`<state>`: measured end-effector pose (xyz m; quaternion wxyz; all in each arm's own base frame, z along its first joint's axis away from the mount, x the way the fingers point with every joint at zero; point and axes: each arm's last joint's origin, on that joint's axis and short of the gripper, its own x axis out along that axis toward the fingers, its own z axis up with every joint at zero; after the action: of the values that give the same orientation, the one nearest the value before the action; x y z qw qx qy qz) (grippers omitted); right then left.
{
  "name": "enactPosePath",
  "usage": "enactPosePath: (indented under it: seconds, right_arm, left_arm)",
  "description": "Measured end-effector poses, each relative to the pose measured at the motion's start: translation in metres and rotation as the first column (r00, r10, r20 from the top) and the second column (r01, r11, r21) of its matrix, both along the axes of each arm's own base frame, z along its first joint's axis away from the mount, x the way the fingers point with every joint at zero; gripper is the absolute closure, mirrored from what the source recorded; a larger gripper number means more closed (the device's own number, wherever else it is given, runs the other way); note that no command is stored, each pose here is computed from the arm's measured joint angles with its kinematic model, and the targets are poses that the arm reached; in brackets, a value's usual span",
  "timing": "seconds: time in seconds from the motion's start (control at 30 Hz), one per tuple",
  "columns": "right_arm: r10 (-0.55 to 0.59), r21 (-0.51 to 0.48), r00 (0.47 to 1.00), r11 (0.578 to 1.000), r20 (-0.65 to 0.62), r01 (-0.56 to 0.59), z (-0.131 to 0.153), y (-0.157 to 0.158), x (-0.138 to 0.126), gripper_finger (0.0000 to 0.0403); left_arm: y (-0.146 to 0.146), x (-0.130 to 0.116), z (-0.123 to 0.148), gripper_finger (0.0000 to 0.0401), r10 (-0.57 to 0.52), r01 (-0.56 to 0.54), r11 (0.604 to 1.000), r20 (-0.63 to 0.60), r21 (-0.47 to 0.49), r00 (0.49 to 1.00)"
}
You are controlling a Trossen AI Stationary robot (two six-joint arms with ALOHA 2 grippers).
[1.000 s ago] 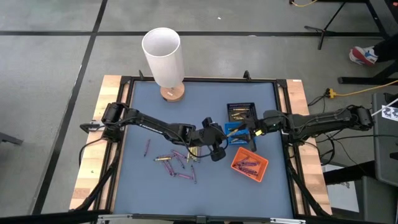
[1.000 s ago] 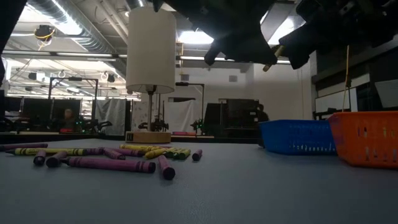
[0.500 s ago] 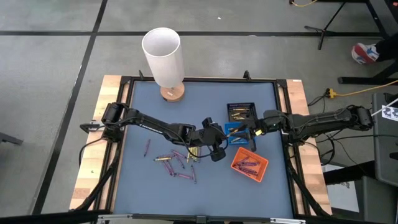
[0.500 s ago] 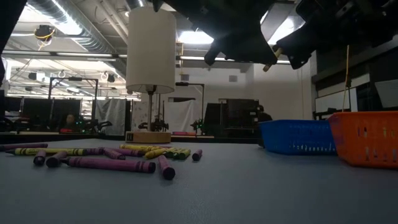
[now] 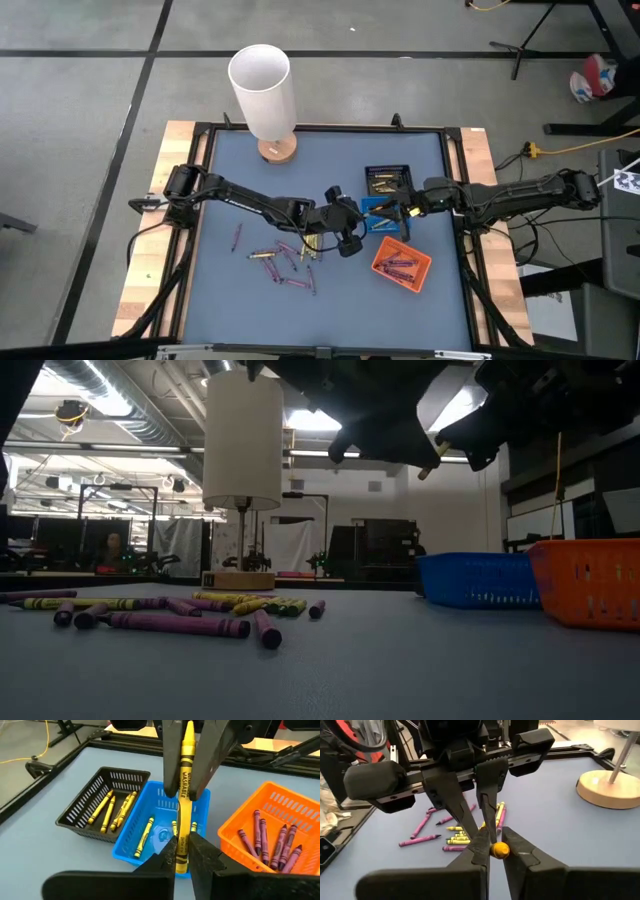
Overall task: Sort crayons
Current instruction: Put the yellow crayon into the black bin
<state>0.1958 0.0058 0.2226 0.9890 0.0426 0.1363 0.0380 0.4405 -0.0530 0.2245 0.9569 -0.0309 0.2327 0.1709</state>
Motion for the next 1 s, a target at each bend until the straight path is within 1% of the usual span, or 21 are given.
enactPosePath:
  seconds: [0.07, 0.27, 0.37, 0.47, 0.67, 0.77, 0.87, 1.0]
  right_arm:
    - [-0.012, -0.009, 1.000, 1.000, -0.003, 0.012, 0.000, 0.000, 0.000, 0.0374]
    - [-0.132, -0.054, 0.990, 0.990, -0.046, 0.130, -0.005, -0.004, -0.001, 0.0376]
    - [-0.232, -0.103, 0.968, 0.970, -0.097, 0.222, -0.010, -0.007, -0.004, 0.0374]
    - [-0.334, -0.172, 0.927, 0.937, -0.169, 0.306, -0.016, -0.011, -0.007, 0.0374]
    - [-0.481, -0.288, 0.847, 0.864, -0.228, 0.413, -0.022, -0.015, -0.014, 0.0374]
    - [-0.530, -0.338, 0.810, 0.832, -0.249, 0.440, -0.025, -0.017, -0.017, 0.0373]
    - [-0.547, -0.385, 0.788, 0.817, -0.284, 0.429, -0.029, -0.017, -0.020, 0.0373]
    - [-0.547, -0.413, 0.775, 0.815, -0.316, 0.407, -0.032, -0.018, -0.023, 0.0373]
  left_arm:
    - [0.000, 0.000, 0.000, 0.0365, -0.008, 0.008, 1.000, -0.006, 0.017, 1.000]
    - [0.000, -0.001, -0.001, 0.0307, 0.014, -0.013, 0.999, -0.022, 0.040, 1.000]
    - [0.001, -0.002, -0.003, 0.0284, 0.031, -0.029, 0.998, -0.042, 0.053, 0.999]
    - [0.001, -0.003, -0.004, 0.0268, 0.029, -0.026, 0.998, -0.060, 0.056, 0.998]
    - [0.001, -0.004, -0.005, 0.0255, 0.030, -0.026, 0.998, -0.071, 0.057, 0.997]
    - [0.001, -0.004, -0.005, 0.0254, 0.030, -0.026, 0.998, -0.071, 0.057, 0.997]
    - [0.001, -0.004, -0.005, 0.0254, 0.029, -0.024, 0.998, -0.072, 0.058, 0.997]
    - [0.001, -0.004, -0.006, 0.0254, 0.030, -0.025, 0.998, -0.079, 0.059, 0.996]
